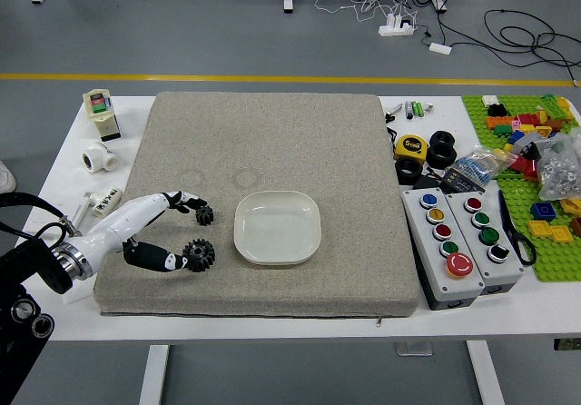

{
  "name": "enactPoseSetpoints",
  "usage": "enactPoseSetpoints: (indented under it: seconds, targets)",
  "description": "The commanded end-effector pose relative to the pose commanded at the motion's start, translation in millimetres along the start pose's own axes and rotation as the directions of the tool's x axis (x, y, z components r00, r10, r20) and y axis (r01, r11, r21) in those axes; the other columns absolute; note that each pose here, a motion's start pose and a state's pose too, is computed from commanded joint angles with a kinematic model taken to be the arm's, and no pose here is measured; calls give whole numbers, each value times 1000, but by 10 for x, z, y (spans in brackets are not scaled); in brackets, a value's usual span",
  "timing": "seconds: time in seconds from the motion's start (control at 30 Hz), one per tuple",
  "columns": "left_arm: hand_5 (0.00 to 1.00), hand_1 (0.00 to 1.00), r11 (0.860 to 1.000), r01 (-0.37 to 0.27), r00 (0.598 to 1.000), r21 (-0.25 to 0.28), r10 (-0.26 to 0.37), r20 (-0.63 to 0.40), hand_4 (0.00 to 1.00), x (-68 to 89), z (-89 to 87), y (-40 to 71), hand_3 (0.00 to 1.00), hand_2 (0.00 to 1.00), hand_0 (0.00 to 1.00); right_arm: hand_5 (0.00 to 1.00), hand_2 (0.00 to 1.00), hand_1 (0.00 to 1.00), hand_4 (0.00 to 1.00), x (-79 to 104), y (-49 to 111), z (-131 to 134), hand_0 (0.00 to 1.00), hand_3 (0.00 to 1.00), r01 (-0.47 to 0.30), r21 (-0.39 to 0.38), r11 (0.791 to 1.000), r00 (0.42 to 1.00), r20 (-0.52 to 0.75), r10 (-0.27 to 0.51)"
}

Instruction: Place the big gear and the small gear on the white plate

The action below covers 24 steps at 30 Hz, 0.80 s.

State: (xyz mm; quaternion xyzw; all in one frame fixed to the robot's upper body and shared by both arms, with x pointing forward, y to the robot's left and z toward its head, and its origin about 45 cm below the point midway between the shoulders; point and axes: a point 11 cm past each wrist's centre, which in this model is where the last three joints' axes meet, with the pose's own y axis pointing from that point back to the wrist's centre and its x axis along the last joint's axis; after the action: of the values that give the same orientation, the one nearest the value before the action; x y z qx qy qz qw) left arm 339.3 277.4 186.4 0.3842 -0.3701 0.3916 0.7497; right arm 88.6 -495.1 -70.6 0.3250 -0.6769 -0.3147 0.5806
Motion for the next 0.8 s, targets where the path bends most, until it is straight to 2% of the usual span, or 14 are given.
enactPoseSetpoints:
  seconds: [0.1, 0.17, 0.43, 0.47, 0.63, 0.67, 0.8]
  targets:
    - [157, 695, 1000, 21, 997, 22, -23, 71, 897, -53, -18, -9, 780, 741, 705, 613, 749, 670, 757, 0, 0, -3, 656, 565, 0, 0, 1000, 1000, 1, 0]
    - [157, 695, 999, 38, 997, 20, -39, 71, 897, -114, -3, -27, 780, 741, 705, 613, 749, 670, 757, 2, 1, -9, 656, 565, 0, 1, 1000, 1000, 3, 0]
    - [147, 680, 999, 34, 997, 21, -36, 65, 883, -167, 15, -84, 765, 734, 688, 613, 749, 670, 757, 4, 2, -25, 657, 564, 0, 4, 1000, 1000, 2, 0]
    - [122, 649, 999, 30, 997, 21, -32, 66, 820, -165, 19, -86, 693, 659, 643, 613, 749, 670, 757, 5, 2, -27, 657, 564, 0, 4, 1000, 1000, 3, 0]
    - [122, 649, 1000, 16, 997, 16, -17, 70, 820, -149, 38, -106, 693, 659, 643, 613, 749, 670, 757, 7, 2, -38, 657, 564, 0, 6, 1000, 1000, 7, 0]
    - [21, 495, 1000, 18, 997, 17, -19, 69, 538, -153, 40, -115, 569, 533, 443, 612, 749, 670, 757, 8, 3, -41, 658, 564, 0, 6, 1000, 1000, 6, 0]
    - [21, 495, 999, 26, 998, 21, -28, 64, 538, -174, 33, -132, 569, 533, 443, 612, 749, 670, 757, 8, 3, -44, 658, 564, 0, 7, 1000, 1000, 6, 0]
